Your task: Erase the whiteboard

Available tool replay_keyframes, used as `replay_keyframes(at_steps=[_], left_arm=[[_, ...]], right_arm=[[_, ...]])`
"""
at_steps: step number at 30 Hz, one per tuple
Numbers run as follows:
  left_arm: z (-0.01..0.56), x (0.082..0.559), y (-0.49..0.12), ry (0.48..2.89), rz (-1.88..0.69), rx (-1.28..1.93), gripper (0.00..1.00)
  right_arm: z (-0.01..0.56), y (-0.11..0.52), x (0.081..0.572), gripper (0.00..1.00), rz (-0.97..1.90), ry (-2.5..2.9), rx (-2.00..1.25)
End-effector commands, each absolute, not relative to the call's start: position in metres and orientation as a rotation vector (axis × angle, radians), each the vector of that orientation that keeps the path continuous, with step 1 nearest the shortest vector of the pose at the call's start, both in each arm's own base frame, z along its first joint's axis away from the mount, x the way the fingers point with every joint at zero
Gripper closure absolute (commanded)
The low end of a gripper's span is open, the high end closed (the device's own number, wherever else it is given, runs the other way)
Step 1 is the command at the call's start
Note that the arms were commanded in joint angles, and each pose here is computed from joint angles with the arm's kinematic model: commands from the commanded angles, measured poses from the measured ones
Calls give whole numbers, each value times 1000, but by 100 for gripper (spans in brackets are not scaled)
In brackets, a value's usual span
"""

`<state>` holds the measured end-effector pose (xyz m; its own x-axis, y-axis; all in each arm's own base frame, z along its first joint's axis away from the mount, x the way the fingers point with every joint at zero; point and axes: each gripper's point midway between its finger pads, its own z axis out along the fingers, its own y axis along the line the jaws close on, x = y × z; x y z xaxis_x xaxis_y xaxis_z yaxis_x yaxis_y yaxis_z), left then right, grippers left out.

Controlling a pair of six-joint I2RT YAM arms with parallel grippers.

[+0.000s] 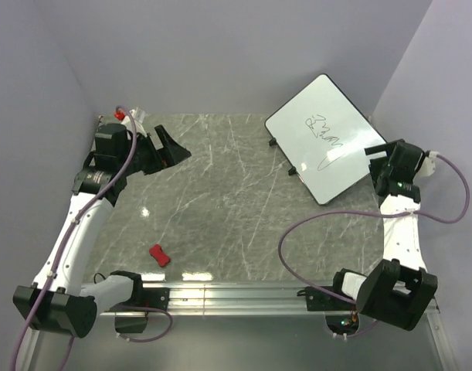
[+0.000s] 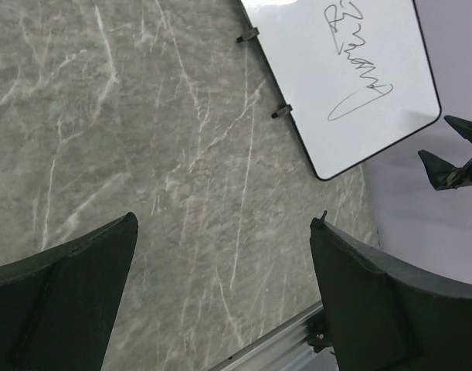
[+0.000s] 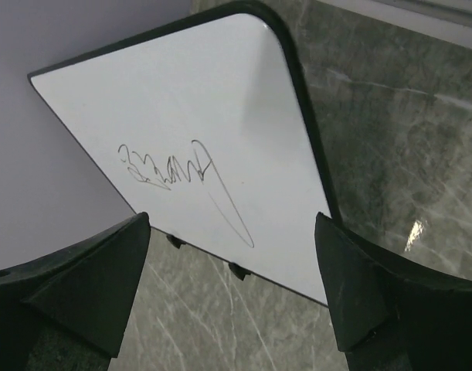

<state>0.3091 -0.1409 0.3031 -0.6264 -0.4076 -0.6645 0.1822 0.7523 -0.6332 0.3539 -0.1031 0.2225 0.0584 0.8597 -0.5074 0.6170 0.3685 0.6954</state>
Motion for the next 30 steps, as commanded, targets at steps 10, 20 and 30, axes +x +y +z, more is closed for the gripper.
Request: replay_keyframes(at_steps=[10, 20, 30], left_arm=[[278, 320, -152, 2153, -767, -106, 1], [260, 310, -149, 2183, -749, -137, 1], [246, 308, -152, 2174, -765, -189, 1]], right_arm=[[179, -146, 345, 6, 445, 1499, 1327], [183, -149, 376, 7, 587, 1481, 1107], [192, -140, 412, 8, 779, 1540, 913]])
